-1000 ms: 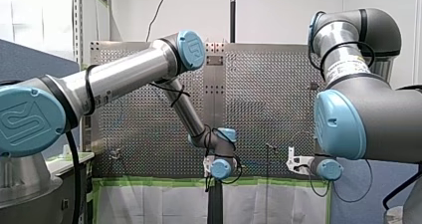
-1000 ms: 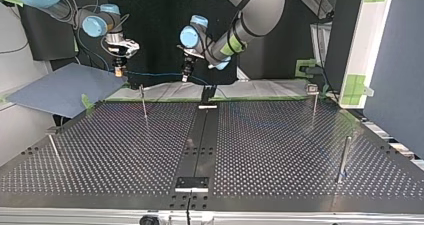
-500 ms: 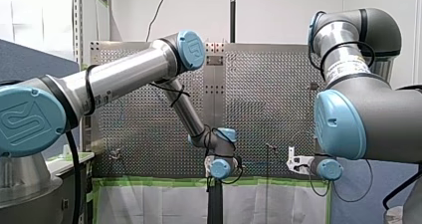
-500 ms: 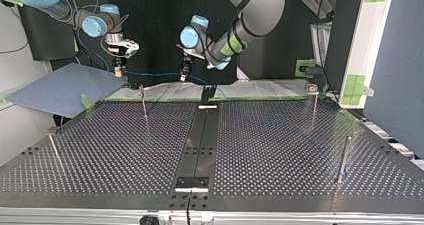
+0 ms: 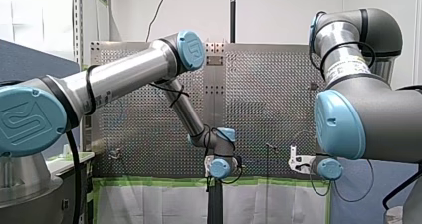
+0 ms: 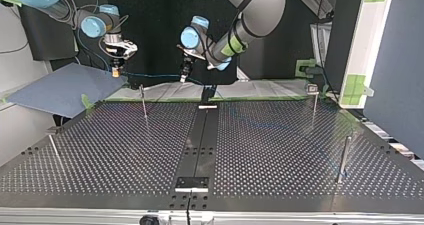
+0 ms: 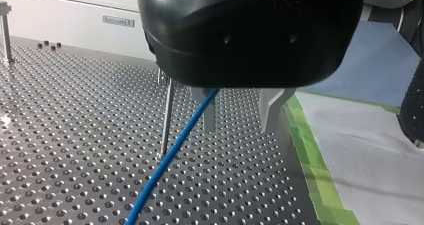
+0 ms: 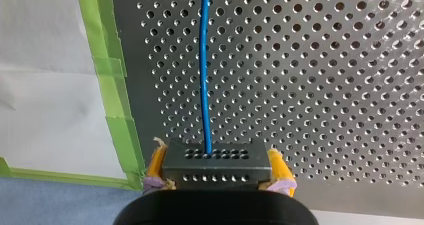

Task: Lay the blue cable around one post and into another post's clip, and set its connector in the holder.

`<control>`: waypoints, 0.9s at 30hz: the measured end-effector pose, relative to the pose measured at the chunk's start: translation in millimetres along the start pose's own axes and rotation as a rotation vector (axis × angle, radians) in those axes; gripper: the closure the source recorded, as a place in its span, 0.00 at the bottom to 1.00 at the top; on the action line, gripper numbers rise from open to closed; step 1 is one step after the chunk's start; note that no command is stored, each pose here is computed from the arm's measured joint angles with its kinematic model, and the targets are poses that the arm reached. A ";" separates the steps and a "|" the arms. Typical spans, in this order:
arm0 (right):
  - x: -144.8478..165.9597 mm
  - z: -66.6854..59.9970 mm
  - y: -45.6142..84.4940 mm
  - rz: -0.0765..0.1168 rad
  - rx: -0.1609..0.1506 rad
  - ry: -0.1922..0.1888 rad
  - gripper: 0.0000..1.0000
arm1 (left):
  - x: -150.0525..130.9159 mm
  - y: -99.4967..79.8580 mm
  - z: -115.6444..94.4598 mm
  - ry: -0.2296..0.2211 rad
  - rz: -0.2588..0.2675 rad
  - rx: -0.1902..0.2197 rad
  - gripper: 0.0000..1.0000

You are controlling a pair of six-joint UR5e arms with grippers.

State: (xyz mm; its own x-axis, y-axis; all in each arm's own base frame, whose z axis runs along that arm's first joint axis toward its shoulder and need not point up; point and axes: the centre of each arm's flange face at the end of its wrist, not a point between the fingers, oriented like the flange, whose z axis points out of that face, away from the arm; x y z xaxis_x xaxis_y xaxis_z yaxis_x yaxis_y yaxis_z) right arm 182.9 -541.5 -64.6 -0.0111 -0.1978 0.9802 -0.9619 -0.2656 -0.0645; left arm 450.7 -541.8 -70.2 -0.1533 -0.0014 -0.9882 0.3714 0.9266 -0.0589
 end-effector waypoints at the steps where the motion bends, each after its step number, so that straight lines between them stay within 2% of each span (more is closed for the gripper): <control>1: 0.0 0.0 0.1 0.000 -0.001 0.000 0.73 | -0.1 0.4 0.2 0.000 0.000 -0.001 0.55; 6: 0.0 0.2 0.4 0.000 -0.004 0.001 0.73 | -0.4 1.1 1.4 -0.001 -0.001 0.007 0.55; 9: 0.0 0.2 0.4 0.000 -0.004 0.001 0.73 | -0.4 0.2 1.5 -0.001 -0.002 0.017 0.62; 10: 0.0 0.2 0.5 0.000 -0.004 0.001 0.73 | -0.4 0.0 1.5 -0.001 -0.002 0.019 0.71; 11: 0.0 0.1 0.5 0.000 -0.004 0.000 0.73 | -0.4 -0.1 1.5 -0.001 -0.002 0.020 0.71; 13: -0.1 0.1 0.5 0.000 -0.004 0.000 0.73 | -0.4 -0.2 1.6 -0.001 -0.002 0.022 0.87; 14: -0.1 0.1 0.6 0.000 -0.004 0.000 0.73 | -0.4 -0.4 1.5 -0.001 -0.002 0.022 0.87; 15: -0.1 0.1 0.6 0.001 -0.004 0.000 0.73 | -0.3 -0.8 1.3 -0.001 -0.002 0.023 1.00; 27: 0.1 0.2 0.6 0.000 -0.004 0.001 0.73 | 0.2 -6.4 1.3 0.005 -0.002 0.082 1.00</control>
State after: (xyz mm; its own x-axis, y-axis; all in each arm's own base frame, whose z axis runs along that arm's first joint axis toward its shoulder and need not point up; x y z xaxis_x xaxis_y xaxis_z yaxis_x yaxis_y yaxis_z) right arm 182.4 -541.9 -64.6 -0.0115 -0.1966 0.9804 -0.9631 -0.2615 -0.0638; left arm 449.5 -548.2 -70.2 -0.1587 -0.0009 -0.9873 0.4448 0.8927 -0.0723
